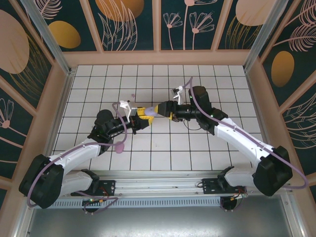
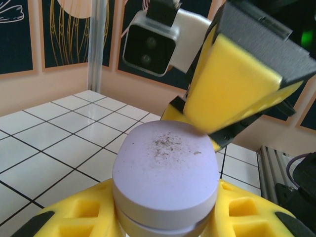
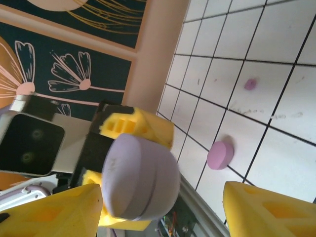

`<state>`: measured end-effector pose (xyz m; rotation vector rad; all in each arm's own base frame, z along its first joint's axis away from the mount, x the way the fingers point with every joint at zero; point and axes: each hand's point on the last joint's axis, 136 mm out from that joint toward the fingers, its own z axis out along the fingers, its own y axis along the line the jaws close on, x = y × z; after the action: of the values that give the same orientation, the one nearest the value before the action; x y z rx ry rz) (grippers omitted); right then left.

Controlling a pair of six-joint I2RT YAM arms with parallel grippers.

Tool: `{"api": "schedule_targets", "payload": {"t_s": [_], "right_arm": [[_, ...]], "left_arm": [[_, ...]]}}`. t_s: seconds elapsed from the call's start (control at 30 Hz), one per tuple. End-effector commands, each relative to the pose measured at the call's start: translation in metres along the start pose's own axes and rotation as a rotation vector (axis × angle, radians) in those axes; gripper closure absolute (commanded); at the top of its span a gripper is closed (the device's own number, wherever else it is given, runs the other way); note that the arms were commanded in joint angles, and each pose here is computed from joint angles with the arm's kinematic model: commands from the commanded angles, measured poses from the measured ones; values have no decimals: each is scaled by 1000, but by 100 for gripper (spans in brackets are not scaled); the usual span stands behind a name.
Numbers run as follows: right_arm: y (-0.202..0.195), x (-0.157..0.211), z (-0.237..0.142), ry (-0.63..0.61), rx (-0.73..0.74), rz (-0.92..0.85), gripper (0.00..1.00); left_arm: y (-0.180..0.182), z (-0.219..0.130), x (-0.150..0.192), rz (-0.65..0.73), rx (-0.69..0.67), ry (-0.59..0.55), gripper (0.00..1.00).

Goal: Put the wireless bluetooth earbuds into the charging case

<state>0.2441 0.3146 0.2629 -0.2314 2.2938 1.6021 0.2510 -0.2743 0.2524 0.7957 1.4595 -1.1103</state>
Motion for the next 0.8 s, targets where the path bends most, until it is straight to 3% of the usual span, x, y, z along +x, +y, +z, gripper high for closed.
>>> {"api": "schedule_targets", "payload": {"t_s": [0.0, 0.1, 0.37, 0.77], "right_arm": [[-1, 10, 11, 60, -46, 50, 36], [3, 13, 16, 82, -68, 55, 42], [5, 10, 18, 69, -93, 77, 73], [-2, -10, 20, 18, -89, 97, 80]], "left_arm": [[-4, 2, -16, 29, 19, -48, 100], [-3, 2, -14, 26, 16, -43, 100], [-1, 1, -10, 22, -4, -34, 96], [4, -10, -9, 51, -75, -29, 73]]}}
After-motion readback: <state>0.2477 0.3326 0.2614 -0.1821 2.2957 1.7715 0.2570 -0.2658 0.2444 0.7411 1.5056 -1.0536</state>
